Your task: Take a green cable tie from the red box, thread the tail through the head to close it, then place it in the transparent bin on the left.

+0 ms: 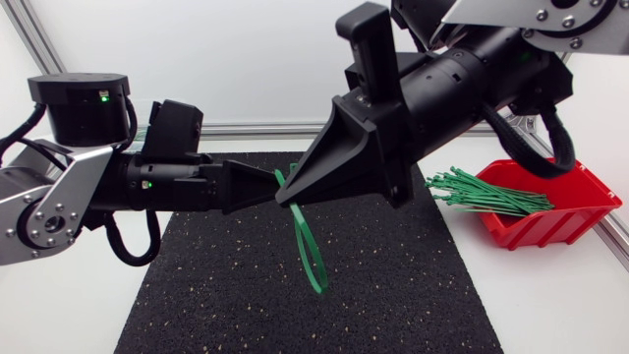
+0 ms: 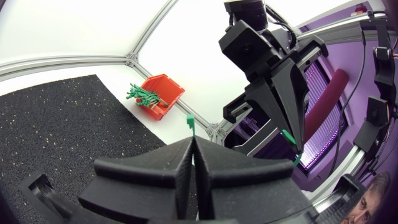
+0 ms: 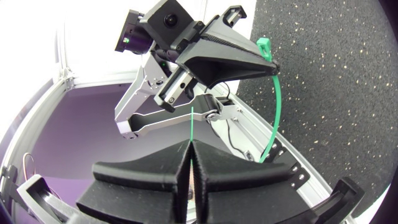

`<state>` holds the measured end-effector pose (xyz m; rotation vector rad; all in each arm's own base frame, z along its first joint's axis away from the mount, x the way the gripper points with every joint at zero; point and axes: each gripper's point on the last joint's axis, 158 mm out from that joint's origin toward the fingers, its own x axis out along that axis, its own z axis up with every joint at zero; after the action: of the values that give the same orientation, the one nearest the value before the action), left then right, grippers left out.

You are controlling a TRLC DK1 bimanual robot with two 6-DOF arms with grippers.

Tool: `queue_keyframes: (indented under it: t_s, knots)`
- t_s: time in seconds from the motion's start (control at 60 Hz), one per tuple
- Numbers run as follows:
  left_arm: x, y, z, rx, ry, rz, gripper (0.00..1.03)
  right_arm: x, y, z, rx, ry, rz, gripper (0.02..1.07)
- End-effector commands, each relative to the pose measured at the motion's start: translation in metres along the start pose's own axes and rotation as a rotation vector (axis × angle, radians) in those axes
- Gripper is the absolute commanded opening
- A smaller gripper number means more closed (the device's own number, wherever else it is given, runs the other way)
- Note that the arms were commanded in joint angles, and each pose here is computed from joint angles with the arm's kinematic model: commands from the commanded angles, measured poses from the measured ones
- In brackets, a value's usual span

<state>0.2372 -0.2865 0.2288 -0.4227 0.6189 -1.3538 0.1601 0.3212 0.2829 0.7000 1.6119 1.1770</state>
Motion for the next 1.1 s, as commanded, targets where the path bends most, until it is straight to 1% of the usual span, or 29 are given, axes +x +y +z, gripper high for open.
queue_keyframes:
  t_s: [0.0, 0.133, 0.3, 0.45, 0.6, 0.783, 0.867, 0.95, 1.083]
  knots:
    - [-0.003, -0.004, -0.001, -0.007, -0.014, 0.000, 0.04, 0.003, -0.005, 0.000, 0.127, 0.028, 0.025, 0.07]
    - [-0.007, -0.001, 0.004, 0.003, -0.034, 0.011, 0.04, 0.002, -0.004, 0.007, 0.184, 0.028, 0.041, 0.07]
    - [-0.016, 0.005, 0.017, -0.008, -0.092, 0.022, 0.04, 0.007, -0.005, 0.017, 0.217, 0.035, 0.036, 0.07]
    - [-0.026, 0.009, 0.022, -0.013, -0.138, 0.035, 0.04, 0.011, -0.006, 0.028, 0.228, 0.040, 0.034, 0.07]
    - [-0.031, 0.014, 0.015, -0.012, -0.153, 0.049, 0.04, 0.014, -0.003, 0.035, 0.222, 0.043, 0.036, 0.07]
    - [-0.032, 0.015, 0.013, 0.006, -0.179, 0.053, 0.04, 0.010, -0.001, 0.041, 0.221, 0.028, 0.040, 0.07]
    - [-0.033, 0.020, 0.017, -0.007, -0.205, 0.066, 0.04, 0.008, -0.004, 0.045, 0.230, 0.022, 0.040, 0.07]
    - [-0.031, 0.024, 0.018, -0.011, -0.213, 0.060, 0.04, 0.008, -0.008, 0.049, 0.247, 0.019, 0.038, 0.07]
    - [-0.030, 0.033, 0.018, -0.029, -0.221, 0.083, 0.04, 0.008, -0.010, 0.052, 0.252, 0.019, 0.038, 0.07]
